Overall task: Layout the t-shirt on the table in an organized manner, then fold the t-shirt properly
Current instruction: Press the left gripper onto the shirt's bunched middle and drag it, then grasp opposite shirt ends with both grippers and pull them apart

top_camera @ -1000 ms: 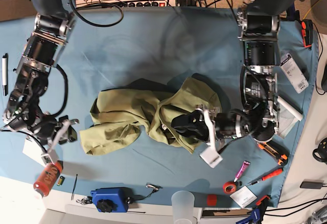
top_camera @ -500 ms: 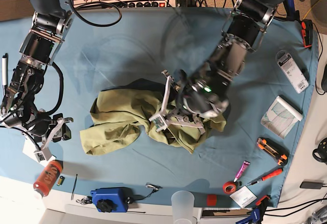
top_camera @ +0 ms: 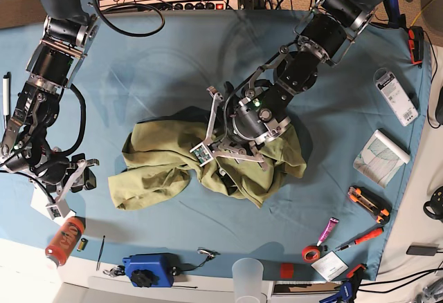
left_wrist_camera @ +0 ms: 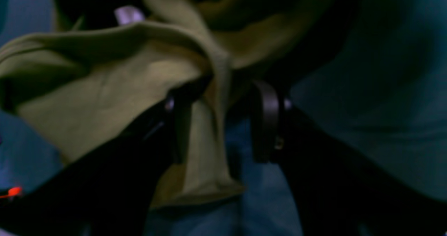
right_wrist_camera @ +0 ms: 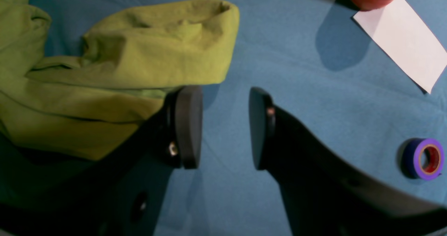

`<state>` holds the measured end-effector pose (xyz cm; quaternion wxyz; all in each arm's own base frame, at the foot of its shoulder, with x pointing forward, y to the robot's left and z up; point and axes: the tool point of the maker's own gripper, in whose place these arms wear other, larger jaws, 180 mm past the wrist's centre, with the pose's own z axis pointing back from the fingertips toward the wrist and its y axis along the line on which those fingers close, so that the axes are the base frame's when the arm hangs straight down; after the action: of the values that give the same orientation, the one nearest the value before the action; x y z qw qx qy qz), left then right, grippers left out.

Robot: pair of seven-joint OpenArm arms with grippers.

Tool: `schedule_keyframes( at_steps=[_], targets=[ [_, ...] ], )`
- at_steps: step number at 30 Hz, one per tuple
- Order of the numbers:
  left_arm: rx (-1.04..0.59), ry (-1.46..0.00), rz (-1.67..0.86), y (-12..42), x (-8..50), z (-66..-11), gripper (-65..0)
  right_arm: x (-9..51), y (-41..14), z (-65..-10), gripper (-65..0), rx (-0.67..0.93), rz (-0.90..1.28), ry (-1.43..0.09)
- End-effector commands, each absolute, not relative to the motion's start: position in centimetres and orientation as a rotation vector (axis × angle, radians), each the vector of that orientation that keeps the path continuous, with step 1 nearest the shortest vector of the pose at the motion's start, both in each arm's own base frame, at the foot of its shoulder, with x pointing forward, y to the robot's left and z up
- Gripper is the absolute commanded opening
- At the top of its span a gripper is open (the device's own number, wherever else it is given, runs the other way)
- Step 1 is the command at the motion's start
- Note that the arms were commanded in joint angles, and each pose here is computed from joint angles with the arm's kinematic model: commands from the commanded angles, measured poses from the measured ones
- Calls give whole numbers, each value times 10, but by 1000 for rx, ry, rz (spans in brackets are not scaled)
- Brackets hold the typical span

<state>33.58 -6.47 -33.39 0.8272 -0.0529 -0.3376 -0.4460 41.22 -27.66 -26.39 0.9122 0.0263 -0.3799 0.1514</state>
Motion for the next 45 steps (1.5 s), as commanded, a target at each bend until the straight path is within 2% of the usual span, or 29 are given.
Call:
schedule_keyframes(
  at_steps=[1, 4, 8, 14, 18, 25, 29, 33, 34, 37, 39, 45],
  targets=[
    [-127, -779, -940, -72, 344, -320, -372, 421, -282, -241, -423, 36, 314, -848],
    [-106, -788, -885, -67, 349, -323, -448, 421, -282, -241, -423, 35, 314, -847],
    [53, -834, -802, -42, 369, -317, -650, 420, -286, -240, -423, 23, 318, -842],
    [296, -898, -655, 13, 402, -294, -650, 416, -291, -243, -423, 11, 328, -820],
    [359, -928, -496, 64, 428, -270, -650, 406, -293, -250, -423, 47, 325, -811],
    [231, -976, -309, 139, 450, -250, -650, 371, -289, -286, -423, 144, 326, -739],
    [265, -965, -239, 178, 451, -255, -650, 351, -280, -308, -423, 213, 319, -697],
    [211, -926, -195, 190, 449, -267, -650, 339, -266, -319, -422, 287, 309, -687],
    [191, -915, -193, 188, 447, -269, -621, 338, -262, -321, -422, 305, 307, -688],
    [120, -906, -188, 178, 446, -272, -433, 338, -249, -322, -422, 359, 301, -705],
    [94, -898, -187, 174, 445, -274, -363, 341, -239, -321, -422, 394, 292, -734],
    [95, -843, -185, 175, 438, -281, -358, 348, -215, -332, -422, 420, 272, -762]
  ],
)
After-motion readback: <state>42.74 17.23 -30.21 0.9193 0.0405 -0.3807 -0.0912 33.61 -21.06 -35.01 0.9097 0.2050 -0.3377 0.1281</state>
